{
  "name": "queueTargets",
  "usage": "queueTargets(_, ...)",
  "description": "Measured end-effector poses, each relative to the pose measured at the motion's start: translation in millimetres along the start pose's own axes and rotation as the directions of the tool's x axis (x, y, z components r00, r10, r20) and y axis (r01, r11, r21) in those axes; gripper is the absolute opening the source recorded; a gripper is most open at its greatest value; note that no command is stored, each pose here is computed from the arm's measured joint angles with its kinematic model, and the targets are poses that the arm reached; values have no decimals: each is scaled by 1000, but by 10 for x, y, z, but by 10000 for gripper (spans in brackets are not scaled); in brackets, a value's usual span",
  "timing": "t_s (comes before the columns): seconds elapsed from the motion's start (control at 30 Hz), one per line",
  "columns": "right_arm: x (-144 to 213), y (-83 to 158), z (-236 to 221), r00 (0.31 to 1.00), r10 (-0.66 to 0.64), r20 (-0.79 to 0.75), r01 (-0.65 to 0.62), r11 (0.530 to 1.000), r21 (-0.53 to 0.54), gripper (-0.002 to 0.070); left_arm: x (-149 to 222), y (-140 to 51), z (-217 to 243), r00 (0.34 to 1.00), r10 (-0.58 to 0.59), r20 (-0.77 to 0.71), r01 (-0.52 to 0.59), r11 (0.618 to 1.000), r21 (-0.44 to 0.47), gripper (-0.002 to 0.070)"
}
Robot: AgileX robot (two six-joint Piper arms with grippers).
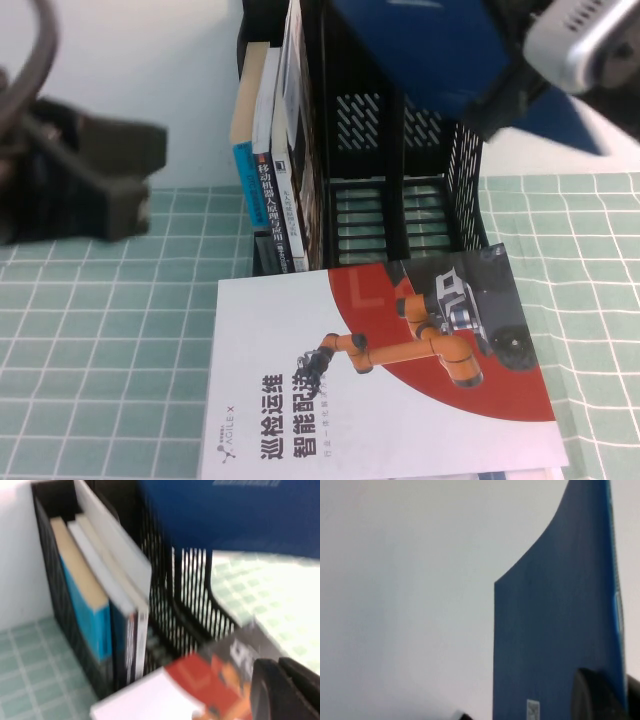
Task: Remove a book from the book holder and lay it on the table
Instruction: Place the picked book on the book
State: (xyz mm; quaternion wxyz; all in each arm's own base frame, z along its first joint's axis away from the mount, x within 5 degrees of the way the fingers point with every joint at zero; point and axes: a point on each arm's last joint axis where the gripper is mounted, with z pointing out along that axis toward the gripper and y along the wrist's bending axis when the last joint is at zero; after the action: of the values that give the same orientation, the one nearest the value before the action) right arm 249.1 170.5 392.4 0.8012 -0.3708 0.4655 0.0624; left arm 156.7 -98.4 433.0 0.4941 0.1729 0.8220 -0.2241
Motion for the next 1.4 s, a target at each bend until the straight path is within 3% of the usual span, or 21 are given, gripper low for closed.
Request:
queueTargets(0.13,-244,-78,-233,983,-169,-67,165,984,-71,25,108,9,-171,996,21,-86,-23,999,-25,-3)
queueTargets(0.33,-398,-96,-455,955,-274,-115,252,952,-174,24,249,42,-177,993,-39,-111,34,998,-47,-3)
queueTargets(0.4,-410,-33,-475,963,-250,-100,220,945,-241,25,318,57,-165,992,-61,-111,56,997,-51,-3)
queueTargets(0.53,-345,219,-559,972,-228,-51,180,870,-460,25,496,97,-99,985,-119,-127,111,992,-66,-3)
queueTargets(0.63,-137,416,-643,972,-215,-92,128,818,-560,24,601,120,-76,980,-149,-128,141,987,-73,-3)
queueTargets(1.03,475,968,-849,925,-217,-312,-49,747,-663,24,730,145,-57,974,-184,-135,174,981,-83,-3)
queueTargets(1.17,635,1157,-797,907,-200,-369,-126,708,-695,24,729,148,-45,975,-186,-120,177,981,-80,-3)
queueTargets(1.4,922,1409,-712,873,-204,-444,-201,679,-706,24,738,151,-38,975,-186,-121,177,981,-81,-3)
